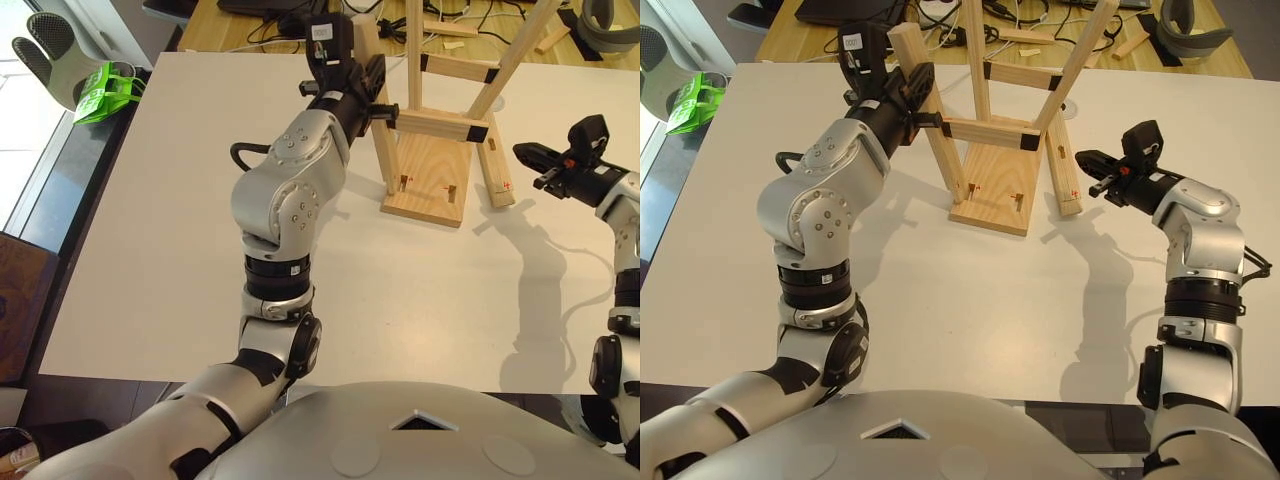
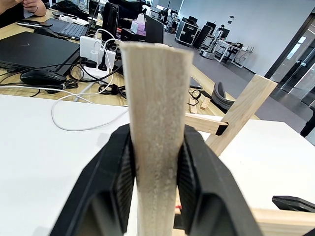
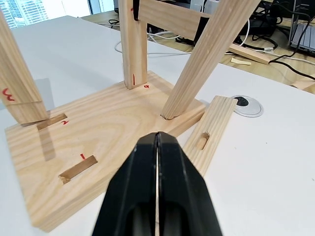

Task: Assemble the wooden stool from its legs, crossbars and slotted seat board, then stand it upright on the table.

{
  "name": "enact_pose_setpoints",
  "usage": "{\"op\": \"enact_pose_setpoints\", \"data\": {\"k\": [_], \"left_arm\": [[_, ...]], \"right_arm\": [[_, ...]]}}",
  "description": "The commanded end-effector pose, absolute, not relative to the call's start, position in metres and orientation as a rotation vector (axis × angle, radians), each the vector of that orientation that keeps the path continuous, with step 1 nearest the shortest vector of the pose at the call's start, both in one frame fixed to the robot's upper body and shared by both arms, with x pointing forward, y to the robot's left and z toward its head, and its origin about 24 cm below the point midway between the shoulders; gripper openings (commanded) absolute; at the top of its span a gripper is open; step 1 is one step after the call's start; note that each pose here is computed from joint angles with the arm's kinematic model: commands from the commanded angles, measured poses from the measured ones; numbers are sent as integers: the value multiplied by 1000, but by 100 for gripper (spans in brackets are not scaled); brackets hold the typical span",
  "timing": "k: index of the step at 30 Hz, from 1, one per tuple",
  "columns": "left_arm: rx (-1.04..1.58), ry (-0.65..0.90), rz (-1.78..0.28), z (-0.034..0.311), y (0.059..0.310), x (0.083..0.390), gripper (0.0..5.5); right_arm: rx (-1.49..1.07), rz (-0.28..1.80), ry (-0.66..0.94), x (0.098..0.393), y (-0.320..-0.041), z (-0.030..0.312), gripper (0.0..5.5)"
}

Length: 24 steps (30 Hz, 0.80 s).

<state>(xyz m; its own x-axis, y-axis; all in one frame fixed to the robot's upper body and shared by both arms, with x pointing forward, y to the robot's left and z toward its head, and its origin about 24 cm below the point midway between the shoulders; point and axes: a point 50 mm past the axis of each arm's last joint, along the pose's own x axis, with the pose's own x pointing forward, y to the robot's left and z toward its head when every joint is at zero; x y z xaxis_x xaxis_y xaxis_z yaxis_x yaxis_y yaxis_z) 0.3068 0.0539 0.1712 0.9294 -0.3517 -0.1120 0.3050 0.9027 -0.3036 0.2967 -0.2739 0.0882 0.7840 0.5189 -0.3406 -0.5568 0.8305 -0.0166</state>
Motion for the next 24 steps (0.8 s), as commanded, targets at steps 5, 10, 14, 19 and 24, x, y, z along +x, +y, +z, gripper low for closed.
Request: {"op": "enact_pose_setpoints", "data": {"k": [5, 10, 14, 19, 24], "left_arm": [[-353, 213, -339, 169, 42, 308, 102], [-369, 231, -340, 165, 39, 308, 102], [-394, 212, -351, 168, 34, 310, 102], [-391, 192, -374, 170, 29, 310, 102], [-434, 177, -396, 175, 25, 308, 102]], "right_arm": [[-129, 566, 332, 294, -273, 86, 0], [-133, 568, 333, 293, -271, 85, 0], [-130, 572, 332, 292, -269, 84, 0], [-126, 570, 331, 292, -268, 83, 0], [-127, 573, 331, 292, -266, 82, 0]]}}
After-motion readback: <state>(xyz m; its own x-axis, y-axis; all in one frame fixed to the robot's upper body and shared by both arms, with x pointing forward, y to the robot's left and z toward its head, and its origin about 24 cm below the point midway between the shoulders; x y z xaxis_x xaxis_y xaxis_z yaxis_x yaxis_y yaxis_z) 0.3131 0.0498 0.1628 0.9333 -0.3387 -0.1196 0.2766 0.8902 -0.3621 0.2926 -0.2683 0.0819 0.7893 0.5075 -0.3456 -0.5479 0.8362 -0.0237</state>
